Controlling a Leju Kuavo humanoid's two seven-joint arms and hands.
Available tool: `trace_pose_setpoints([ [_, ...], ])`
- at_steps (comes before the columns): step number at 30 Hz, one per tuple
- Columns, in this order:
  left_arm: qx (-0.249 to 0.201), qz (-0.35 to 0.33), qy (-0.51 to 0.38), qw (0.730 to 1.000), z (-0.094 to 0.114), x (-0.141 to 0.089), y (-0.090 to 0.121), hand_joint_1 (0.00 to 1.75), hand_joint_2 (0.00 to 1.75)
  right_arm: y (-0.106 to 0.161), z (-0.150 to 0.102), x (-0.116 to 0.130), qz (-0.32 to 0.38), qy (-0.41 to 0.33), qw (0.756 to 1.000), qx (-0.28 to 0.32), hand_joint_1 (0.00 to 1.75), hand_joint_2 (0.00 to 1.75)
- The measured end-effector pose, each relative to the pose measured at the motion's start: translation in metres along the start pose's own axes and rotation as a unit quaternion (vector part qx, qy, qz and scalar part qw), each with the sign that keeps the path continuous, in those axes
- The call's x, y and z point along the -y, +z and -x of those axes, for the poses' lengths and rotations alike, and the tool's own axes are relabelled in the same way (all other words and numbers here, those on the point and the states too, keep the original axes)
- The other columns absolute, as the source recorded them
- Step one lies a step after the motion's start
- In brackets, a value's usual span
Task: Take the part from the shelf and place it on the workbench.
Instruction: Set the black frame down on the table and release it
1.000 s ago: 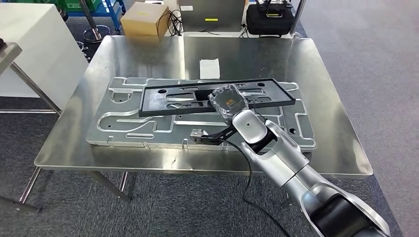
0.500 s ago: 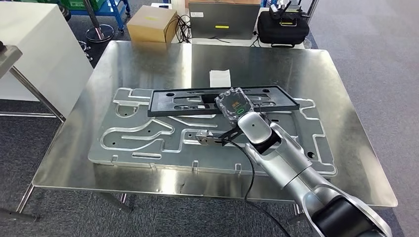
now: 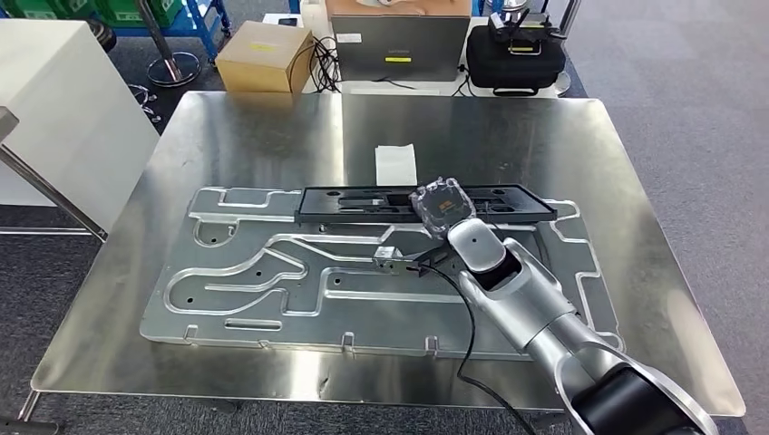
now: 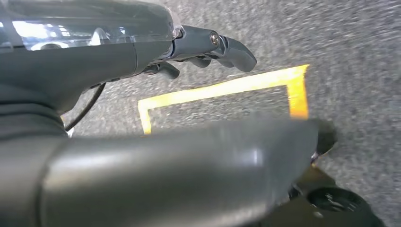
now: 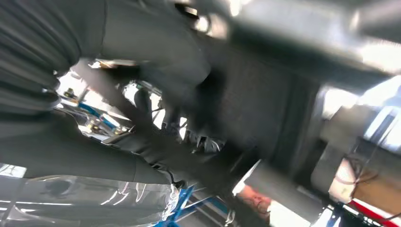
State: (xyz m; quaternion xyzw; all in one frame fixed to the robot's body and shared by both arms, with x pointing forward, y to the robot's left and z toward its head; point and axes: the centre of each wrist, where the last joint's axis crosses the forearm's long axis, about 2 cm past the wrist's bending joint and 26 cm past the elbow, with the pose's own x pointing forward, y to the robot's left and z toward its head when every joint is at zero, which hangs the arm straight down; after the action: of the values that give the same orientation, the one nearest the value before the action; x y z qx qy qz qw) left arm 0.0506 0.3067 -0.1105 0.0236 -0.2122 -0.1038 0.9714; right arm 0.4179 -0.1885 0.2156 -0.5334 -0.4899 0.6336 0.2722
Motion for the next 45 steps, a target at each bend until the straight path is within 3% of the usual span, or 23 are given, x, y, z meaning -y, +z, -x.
trace_pose_setpoints([
  [2,0.0,0.0,-0.001,1.0,0.0,0.0,0.0,0.0,1.75,0.0,0.001,-0.003,-0.001,-0.002,1.0,-0.003,0.0,0.0],
  [6,0.004,0.001,-0.002,1.0,-0.002,0.0,-0.001,0.0,0.0,-0.001,0.005,-0.006,-0.005,-0.005,1.0,-0.008,0.0,0.0],
  [45,0.017,0.021,0.027,0.999,-0.002,0.006,0.0,0.0,0.0,0.003,0.009,-0.021,-0.026,-0.014,1.0,-0.011,0.0,0.0],
])
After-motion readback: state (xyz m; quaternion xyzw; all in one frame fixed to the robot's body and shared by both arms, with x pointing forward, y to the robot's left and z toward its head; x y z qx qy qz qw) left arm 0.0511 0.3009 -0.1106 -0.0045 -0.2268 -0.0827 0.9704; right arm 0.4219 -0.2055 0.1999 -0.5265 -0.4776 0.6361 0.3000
